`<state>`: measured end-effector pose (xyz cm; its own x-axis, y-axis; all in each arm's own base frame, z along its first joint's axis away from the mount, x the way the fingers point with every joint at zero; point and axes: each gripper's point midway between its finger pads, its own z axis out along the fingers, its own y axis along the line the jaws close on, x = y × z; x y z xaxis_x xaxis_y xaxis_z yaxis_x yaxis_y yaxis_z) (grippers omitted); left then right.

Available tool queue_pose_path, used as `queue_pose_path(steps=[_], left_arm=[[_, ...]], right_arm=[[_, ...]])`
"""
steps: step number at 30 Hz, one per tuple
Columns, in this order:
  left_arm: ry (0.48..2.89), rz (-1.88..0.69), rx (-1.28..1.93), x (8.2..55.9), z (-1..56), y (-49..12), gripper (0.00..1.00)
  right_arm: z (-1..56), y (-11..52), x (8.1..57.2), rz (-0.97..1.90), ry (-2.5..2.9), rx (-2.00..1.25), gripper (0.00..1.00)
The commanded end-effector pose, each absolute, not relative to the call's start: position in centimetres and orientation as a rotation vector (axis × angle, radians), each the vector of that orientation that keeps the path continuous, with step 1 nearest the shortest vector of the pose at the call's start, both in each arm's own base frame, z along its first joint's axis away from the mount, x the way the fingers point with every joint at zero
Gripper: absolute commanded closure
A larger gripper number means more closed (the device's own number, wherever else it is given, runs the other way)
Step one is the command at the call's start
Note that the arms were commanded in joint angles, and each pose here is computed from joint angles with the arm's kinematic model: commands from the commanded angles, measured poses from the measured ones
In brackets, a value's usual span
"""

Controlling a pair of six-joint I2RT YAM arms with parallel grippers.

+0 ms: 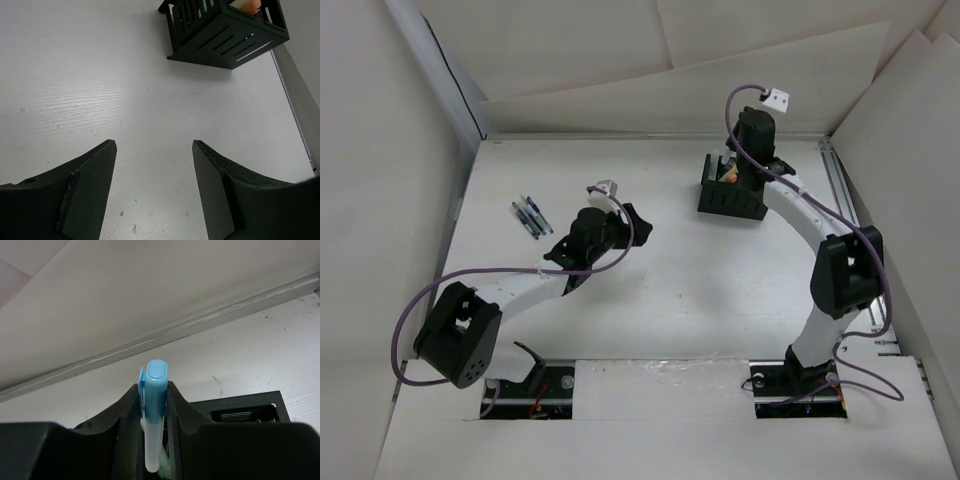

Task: Sort the stationery into containers
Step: Place the pen in the storage box.

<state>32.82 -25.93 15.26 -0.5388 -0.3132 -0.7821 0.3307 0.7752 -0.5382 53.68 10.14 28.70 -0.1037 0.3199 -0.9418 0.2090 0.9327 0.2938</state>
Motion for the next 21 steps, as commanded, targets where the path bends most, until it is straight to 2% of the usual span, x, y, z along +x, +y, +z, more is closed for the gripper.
queue_pose_path(steps=[1, 9, 11, 12, 15, 18, 19, 21], left_arm=[[1.938, -0.802, -0.037, 33.4, 16.9, -25.4, 0.41], [1.936, -0.75, -0.104, 34.1, 16.8, -24.5, 0.41], [1.947, -0.715, -0.124, 34.2, 16.4, -23.9, 0.41], [1.954, -0.692, -0.149, 34.3, 16.1, -23.5, 0.41], [1.964, -0.641, -0.19, 34.9, 15.9, -22.9, 0.41], [1.997, -0.525, -0.266, 35.5, 14.6, -21.3, 0.42], [1.996, -0.496, -0.281, 35.9, 14.8, -21.0, 0.42], [2.017, -0.398, -0.349, 36.2, 14.0, -19.7, 0.43]], right_arm=[[28.2, 10.8, 55.2, 0.016, 1.639, 0.396, 0.98], [24.1, 12.5, 54.5, -0.055, 1.682, 0.389, 0.98], [23.6, 13.0, 53.9, -0.085, 1.682, 0.389, 0.94], [22.9, 13.3, 53.5, -0.098, 1.686, 0.389, 0.86], [21.7, 13.2, 52.8, -0.134, 1.697, 0.396, 0.76], [21.6, 13.2, 51.6, -0.175, 1.691, 0.413, 0.58], [22.1, 13.4, 51.2, -0.164, 1.68, 0.423, 0.48], [23.0, 13.7, 50.7, -0.14, 1.666, 0.429, 0.39]])
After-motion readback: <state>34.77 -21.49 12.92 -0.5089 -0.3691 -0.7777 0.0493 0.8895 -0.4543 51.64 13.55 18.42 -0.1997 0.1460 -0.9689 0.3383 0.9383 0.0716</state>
